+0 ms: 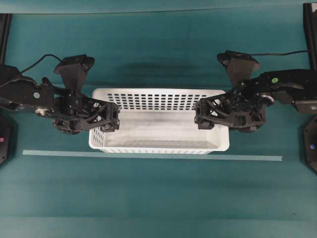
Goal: Lift the white basket with both hands.
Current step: 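Lower both grippers onto the basket's end rims and close them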
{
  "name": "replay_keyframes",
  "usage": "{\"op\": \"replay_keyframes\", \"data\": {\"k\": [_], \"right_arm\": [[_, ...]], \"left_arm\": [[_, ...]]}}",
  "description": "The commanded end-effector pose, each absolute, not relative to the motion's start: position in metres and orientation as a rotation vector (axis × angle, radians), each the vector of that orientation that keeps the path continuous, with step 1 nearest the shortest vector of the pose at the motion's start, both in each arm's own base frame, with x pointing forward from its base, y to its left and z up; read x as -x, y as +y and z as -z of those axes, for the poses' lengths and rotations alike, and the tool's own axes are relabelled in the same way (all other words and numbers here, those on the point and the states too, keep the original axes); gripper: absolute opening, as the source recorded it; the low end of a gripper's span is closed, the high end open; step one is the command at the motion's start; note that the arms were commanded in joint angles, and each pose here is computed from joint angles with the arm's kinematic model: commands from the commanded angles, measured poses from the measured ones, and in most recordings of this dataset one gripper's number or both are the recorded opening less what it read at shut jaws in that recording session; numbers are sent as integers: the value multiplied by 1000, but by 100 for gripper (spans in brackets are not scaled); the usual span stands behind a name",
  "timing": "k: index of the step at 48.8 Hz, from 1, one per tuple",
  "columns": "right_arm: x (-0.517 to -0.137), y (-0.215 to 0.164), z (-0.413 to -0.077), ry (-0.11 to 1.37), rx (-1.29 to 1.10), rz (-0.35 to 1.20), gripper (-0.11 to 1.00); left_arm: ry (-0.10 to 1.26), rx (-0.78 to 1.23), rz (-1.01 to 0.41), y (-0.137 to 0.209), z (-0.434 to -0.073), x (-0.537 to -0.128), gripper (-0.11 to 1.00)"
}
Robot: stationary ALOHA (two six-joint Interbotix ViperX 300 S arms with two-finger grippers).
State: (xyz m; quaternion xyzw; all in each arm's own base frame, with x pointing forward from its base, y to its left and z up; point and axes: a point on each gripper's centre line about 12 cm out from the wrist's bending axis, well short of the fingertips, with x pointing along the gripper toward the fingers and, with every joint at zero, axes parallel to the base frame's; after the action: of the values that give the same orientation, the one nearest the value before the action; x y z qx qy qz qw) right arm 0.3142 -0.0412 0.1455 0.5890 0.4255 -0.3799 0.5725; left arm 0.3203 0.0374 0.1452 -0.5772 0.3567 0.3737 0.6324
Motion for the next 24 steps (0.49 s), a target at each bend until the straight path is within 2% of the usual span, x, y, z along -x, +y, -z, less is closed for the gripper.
{"op": "replay_keyframes", "data": {"k": [1, 16, 20, 24], "right_arm": [[-317, -41, -138, 1012, -1376, 902, 95], [-316, -41, -134, 1023, -1376, 914, 94], [-316, -40, -133, 1025, -1384, 918, 87], [-317, -41, -133, 1023, -1392, 920, 71]], "left_arm": [[823, 1316, -865, 39, -140, -323, 92], [796, 1323, -840, 39, -142, -327, 87], [794, 1324, -835, 38, -143, -329, 77], [793, 1323, -831, 37, -145, -329, 58]]}}
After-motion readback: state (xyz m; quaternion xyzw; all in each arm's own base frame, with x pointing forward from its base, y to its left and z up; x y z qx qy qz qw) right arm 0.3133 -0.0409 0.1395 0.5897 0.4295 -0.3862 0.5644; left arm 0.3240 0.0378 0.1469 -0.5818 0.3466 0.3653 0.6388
